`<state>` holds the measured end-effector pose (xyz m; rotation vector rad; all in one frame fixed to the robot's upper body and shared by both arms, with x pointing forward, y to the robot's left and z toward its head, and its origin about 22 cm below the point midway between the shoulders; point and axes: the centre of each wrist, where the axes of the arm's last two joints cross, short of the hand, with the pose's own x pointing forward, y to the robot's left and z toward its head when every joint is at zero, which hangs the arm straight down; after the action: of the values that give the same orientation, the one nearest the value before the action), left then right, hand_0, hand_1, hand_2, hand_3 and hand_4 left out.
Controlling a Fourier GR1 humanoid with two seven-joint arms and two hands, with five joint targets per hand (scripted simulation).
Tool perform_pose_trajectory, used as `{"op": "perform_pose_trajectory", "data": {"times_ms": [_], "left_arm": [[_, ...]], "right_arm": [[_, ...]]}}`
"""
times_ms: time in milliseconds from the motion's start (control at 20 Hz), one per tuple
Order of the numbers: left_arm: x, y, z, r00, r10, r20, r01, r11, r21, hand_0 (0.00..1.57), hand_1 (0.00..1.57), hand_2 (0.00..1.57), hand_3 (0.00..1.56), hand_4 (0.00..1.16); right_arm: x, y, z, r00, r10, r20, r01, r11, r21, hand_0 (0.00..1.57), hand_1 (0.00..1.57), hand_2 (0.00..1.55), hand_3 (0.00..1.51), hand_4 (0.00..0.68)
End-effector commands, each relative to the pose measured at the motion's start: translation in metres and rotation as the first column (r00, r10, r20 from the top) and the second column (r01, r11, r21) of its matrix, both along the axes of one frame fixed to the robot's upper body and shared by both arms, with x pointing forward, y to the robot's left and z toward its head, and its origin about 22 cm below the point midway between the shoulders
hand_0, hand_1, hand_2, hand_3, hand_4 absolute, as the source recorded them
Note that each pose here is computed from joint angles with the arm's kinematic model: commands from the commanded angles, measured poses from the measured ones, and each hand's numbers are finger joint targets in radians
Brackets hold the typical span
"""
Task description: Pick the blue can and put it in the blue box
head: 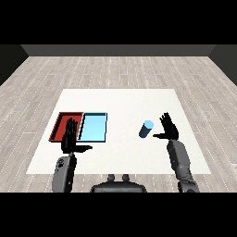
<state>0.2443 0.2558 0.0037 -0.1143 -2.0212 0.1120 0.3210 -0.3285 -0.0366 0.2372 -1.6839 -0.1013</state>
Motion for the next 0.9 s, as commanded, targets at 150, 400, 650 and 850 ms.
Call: {"op": "perform_pose_trajectory", "data": {"times_ms": [150,400,650,850], "left_arm": [[0.0035,-0.003,0.011,1.0,0.001,0.004,-0.001,1.0,-0.008,0.0,0.0,0.0,0.0,0.0],[0.0053,0.013,-0.005,1.0,0.001,-0.002,-0.001,1.0,0.016,0.0,0.0,0.0,0.0,0.0],[-0.0043,0.011,-0.01,1.0,0.02,-0.005,-0.02,1.0,0.014,0.0,0.0,0.0,0.0,0.0],[0.0151,0.009,0.004,1.0,0.025,0.016,-0.025,1.0,0.011,0.0,0.0,0.0,0.0,0.0]], "right_arm": [[0.001,-0.005,-0.017,0.9994,0.021,-0.027,-0.02,0.9992,0.034,0.0,0.0,0.0,0.0,0.0],[-0.007,0.02,-0.035,0.9988,0.024,-0.043,-0.022,0.9993,0.03,0.0,0.0,0.0,0.0,0.0],[0.009,0.029,-0.037,0.9975,0.054,-0.046,-0.053,0.9983,0.024,0.0,0.0,0.0,0.0,0.0],[0.013,0.05,-0.023,0.9966,0.059,-0.057,-0.057,0.9976,0.04,0.0,0.0,0.0,0.0,0.0]]}}
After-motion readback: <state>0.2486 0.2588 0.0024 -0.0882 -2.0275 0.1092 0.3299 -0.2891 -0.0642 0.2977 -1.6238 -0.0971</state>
